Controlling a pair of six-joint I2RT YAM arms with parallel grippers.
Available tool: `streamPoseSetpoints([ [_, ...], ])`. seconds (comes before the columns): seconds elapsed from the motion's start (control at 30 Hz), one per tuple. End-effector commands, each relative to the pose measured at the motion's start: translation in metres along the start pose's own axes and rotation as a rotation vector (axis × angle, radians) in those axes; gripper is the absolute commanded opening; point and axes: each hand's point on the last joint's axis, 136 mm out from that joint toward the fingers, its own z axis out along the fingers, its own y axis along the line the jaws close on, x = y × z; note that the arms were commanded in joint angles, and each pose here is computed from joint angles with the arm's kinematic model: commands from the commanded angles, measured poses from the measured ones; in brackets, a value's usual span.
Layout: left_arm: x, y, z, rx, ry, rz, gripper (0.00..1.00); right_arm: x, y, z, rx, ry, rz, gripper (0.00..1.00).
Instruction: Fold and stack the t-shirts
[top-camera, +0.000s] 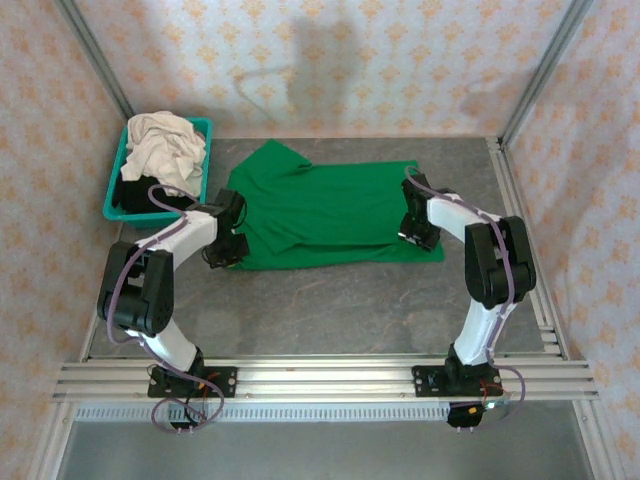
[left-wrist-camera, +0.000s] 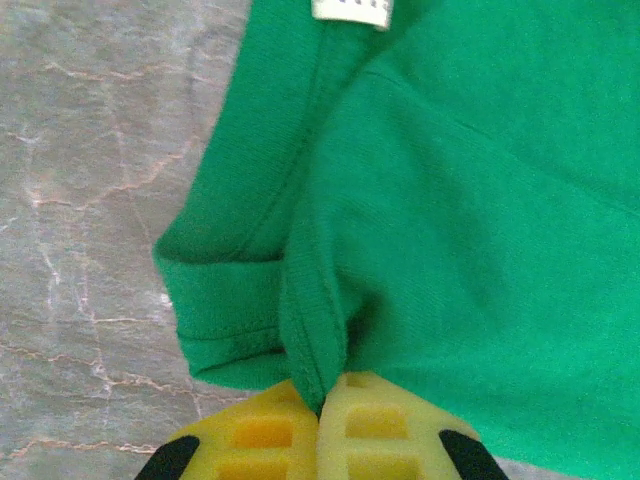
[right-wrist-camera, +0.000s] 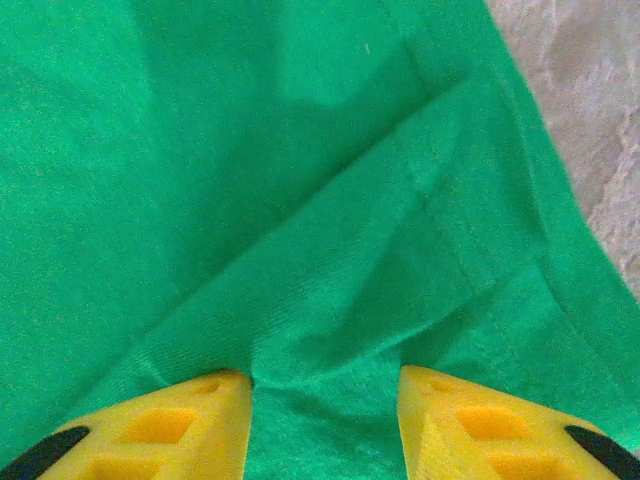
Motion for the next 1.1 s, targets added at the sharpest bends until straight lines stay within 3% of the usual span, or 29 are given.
streamPoseSetpoints([
  [0.0,-0.012,0.010,-0.011,-0.015,-0.036,-0.010,0.00,-0.011,-0.005,-0.001,0.040,-0.015,0.015,0.42],
  [0.2,-0.018,0.018,-0.022,-0.022,-0.050,-0.016,0.00,-0.029,-0.007,0.002,0.037,-0.043,0.034,0.43],
  [0.43,-0.016,0.020,-0.026,-0.022,-0.052,-0.008,0.00,-0.060,0.024,0.007,-0.036,-0.054,0.040,0.44],
  [0.57,-0.015,0.024,-0.028,-0.031,-0.049,-0.016,0.00,-0.070,0.020,-0.013,-0.013,-0.088,0.059,0.47],
  [0.77,-0.017,0.027,-0.030,-0.028,-0.051,-0.031,0.00,-0.017,-0.013,-0.034,-0.003,-0.113,0.078,0.53],
  [0.97,-0.018,0.031,-0.032,-0.046,-0.051,-0.029,0.00,0.040,-0.038,-0.007,0.002,-0.021,0.086,0.56],
  [1.07,-0.017,0.035,-0.031,-0.051,-0.046,-0.038,0.00,0.045,-0.043,0.005,0.037,0.008,0.076,0.49],
])
